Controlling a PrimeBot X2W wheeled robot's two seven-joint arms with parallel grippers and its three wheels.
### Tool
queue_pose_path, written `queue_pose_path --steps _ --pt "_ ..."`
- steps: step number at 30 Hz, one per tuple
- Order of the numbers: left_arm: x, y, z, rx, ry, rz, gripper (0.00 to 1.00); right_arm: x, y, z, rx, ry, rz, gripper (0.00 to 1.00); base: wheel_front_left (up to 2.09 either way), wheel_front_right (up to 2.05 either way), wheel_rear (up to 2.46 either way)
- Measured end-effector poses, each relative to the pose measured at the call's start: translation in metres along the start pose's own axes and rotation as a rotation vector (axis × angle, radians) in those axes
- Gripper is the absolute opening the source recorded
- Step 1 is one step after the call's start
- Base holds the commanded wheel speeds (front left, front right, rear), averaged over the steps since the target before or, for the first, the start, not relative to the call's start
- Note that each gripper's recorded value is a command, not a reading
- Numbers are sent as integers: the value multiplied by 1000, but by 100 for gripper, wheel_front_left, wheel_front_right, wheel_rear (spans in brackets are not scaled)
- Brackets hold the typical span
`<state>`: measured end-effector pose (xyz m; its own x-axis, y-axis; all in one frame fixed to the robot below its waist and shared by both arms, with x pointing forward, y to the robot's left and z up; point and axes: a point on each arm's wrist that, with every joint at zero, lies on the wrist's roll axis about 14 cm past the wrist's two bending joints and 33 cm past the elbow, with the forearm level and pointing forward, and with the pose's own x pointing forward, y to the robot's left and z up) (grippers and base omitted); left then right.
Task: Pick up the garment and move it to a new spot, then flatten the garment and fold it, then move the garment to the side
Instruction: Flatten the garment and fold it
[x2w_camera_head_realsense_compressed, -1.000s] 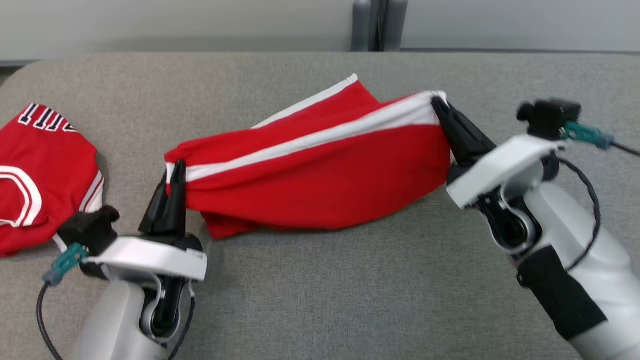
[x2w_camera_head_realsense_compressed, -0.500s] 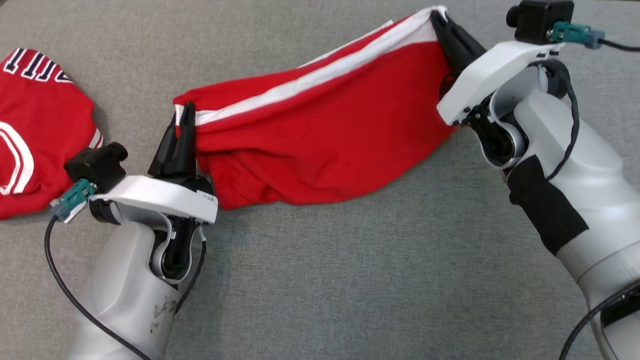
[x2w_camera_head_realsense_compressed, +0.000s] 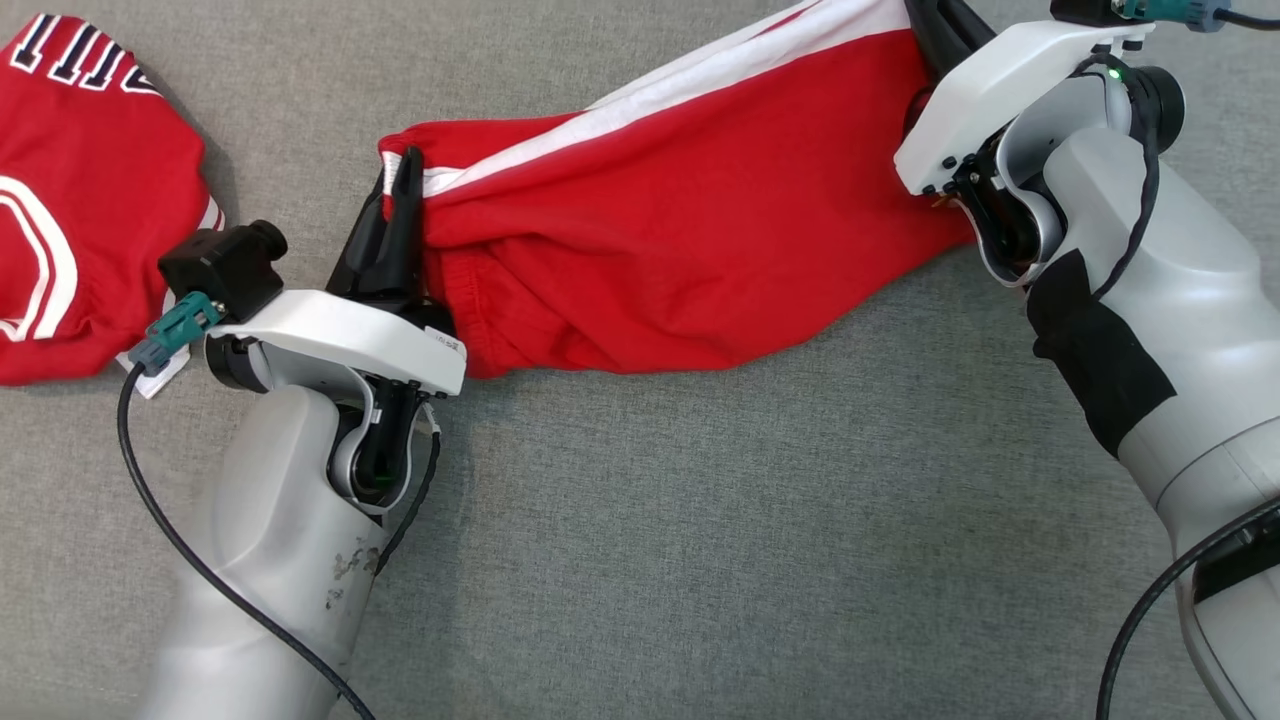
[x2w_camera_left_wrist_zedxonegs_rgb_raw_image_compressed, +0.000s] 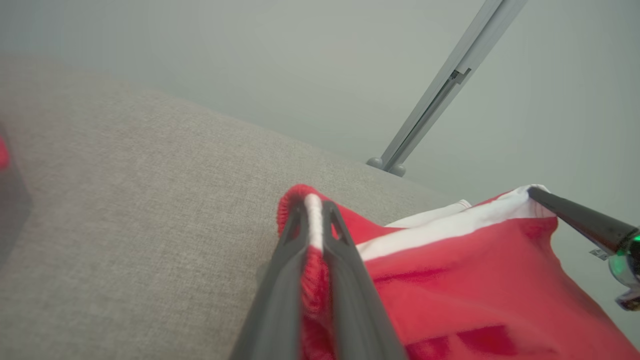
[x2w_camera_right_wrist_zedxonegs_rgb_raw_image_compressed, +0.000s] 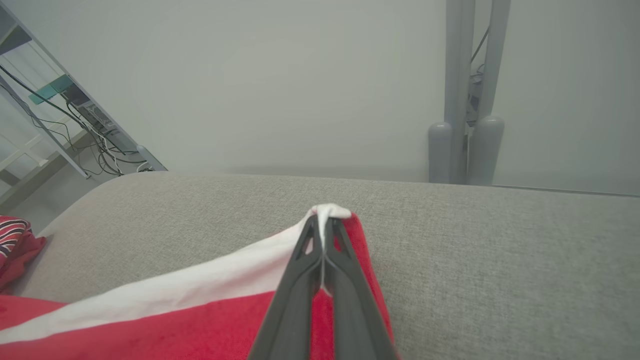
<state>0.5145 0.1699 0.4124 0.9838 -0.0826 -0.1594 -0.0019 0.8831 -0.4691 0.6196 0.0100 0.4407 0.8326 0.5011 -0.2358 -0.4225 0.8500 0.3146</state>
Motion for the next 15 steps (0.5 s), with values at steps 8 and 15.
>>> queue_pose_path --steps 8,15 --pt "4 5 -14 18 37 7 0 13 -3 -20 -28 27 3 0 0 0 0" --pt "7 5 -12 61 33 -2 100 16 -3 -22 -41 21 4 100 0 0 0"
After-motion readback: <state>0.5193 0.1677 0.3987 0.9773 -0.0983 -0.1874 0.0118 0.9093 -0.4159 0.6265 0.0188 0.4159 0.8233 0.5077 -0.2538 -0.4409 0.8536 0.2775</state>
